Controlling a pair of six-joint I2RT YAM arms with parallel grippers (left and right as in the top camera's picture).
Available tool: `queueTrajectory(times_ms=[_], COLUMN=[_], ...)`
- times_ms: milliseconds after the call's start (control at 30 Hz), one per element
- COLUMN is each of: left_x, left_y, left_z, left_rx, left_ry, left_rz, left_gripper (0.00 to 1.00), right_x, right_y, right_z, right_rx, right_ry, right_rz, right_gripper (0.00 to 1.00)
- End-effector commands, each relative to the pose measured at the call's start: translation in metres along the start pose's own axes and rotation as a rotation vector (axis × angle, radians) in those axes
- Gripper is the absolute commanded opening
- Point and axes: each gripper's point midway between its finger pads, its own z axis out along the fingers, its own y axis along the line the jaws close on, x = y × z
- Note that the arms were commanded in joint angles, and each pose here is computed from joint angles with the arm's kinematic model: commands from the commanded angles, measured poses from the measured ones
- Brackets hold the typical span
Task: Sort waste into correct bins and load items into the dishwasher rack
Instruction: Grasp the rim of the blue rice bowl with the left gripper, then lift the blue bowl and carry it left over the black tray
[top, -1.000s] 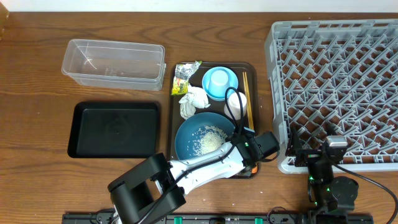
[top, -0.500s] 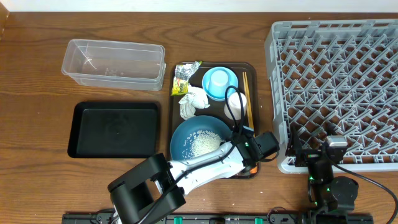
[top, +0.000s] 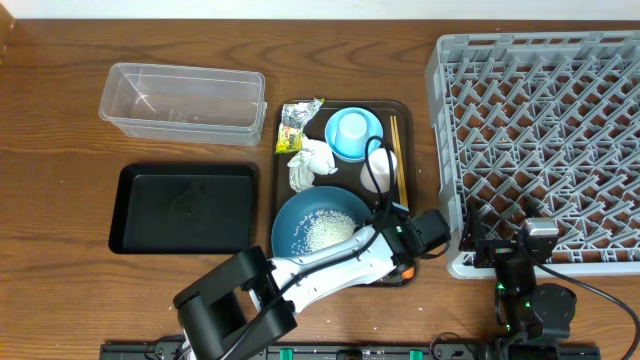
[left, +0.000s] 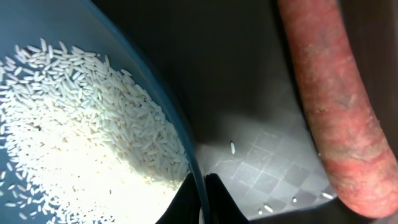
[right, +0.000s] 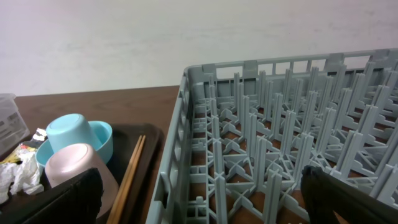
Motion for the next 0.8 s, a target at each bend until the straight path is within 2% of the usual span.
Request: queueTrajectory(times_ms=[0, 233, 333, 500, 767], left_x=[-0.020, -0.043, -0.051, -0.069, -0.099], left_y=[-0.001, 0.017, 0.032, 0.077, 0.174], left_z=[-0.024, -0.066, -0.079, -0.099, -0.143], left_rx=[0.029, 0.017, 0.016, 0.018, 0.074], left_ry=[-0.041, -0.076, -0.089, -0.127, -0.261], left_rz=[-0.002, 0.040, 0.005, -0.089, -0.370], left_gripper=[0.06, 0.06, 0.06, 0.06, 0.06], right_x=[0.000, 0.000, 0.000, 0.000, 0.000], right_y=[-0.003, -0.003, -0.003, -0.003, -0.003], right_z=[0.000, 0.000, 0.000, 0.000, 0.000], right_rx=[0.015, 0.015, 0.015, 0.015, 0.015], right_ry=[-0.005, -0.005, -0.005, -0.005, -0.005], right_rz=[-0.003, -0.003, -0.003, -0.003, -0.003], right_gripper=[0.99, 0.99, 0.99, 0.99, 1.00])
